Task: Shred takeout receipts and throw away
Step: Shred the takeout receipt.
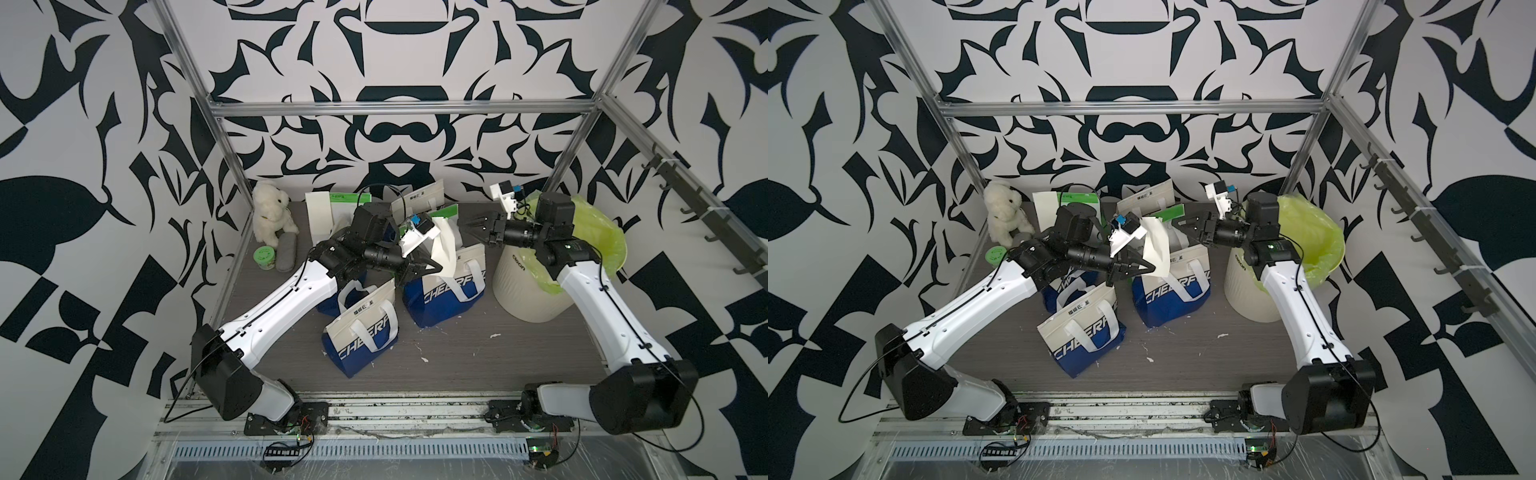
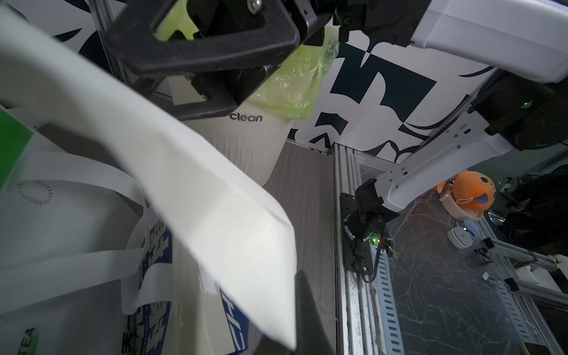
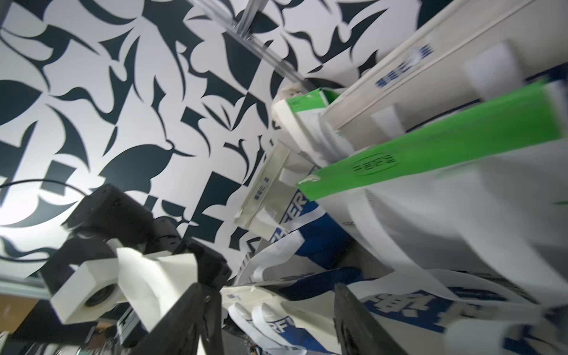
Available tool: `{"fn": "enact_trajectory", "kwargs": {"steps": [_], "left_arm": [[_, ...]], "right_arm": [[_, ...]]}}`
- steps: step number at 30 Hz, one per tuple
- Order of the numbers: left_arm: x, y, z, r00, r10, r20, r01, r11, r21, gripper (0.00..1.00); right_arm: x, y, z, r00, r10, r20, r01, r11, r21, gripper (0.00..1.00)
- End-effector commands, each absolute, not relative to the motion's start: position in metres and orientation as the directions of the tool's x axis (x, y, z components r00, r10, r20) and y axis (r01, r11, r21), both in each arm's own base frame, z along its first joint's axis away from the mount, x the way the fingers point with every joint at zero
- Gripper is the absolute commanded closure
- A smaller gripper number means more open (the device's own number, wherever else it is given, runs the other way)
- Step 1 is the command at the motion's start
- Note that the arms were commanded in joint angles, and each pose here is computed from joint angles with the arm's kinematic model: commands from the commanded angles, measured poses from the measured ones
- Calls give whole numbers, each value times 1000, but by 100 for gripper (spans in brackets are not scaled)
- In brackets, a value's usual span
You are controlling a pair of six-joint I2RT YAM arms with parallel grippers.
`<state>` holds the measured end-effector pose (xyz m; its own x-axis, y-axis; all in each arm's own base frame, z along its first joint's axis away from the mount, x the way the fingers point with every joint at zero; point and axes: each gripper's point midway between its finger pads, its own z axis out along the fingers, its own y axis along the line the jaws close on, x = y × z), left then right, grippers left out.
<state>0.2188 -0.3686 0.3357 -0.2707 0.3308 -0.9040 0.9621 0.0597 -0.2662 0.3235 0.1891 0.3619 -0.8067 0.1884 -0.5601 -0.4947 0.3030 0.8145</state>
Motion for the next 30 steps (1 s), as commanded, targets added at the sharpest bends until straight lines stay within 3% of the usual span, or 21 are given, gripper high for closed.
{"fn": "enact_trajectory", "kwargs": {"steps": [1,4,7,11,12,13,15,16,18,20,26,30], "left_arm": [[213,-369,341,-243,313,-918,968,15,-251,100],[216,-371,342,-249,314,-916,967,24,-254,100],[219,-371,343,-252,315,-915,967,37,-253,100],[222,-369,341,-253,321,-913,967,64,-246,100],[223,-368,341,-253,322,-912,967,77,-241,100],[226,-367,340,-251,323,-913,968,99,-231,90],[240,-362,339,-246,324,-914,963,187,-192,25],[246,-359,340,-235,321,-917,959,230,-165,0],[265,-347,349,-228,279,-933,924,365,-116,0],[266,-338,358,-200,237,-951,909,408,-89,0],[215,-349,378,-120,274,-954,990,100,-96,1],[211,-359,389,-105,262,-959,994,21,-103,6]], "right_arm": [[282,210,409,-700,85,-709,-693,161,703,34],[276,219,409,-697,60,-715,-703,137,698,38],[274,223,410,-698,53,-714,-705,130,698,53],[271,225,412,-705,46,-708,-699,124,704,98],[271,224,413,-704,51,-708,-698,133,704,100],[271,223,413,-704,57,-707,-695,149,704,100],[275,217,408,-689,71,-721,-688,250,681,100],[276,214,406,-671,69,-738,-691,302,656,100],[275,205,403,-616,56,-785,-707,399,584,100],[268,201,405,-563,41,-825,-739,421,525,100],[256,203,395,-502,4,-865,-796,390,464,100],[247,210,382,-473,-16,-881,-835,329,442,100]]}}
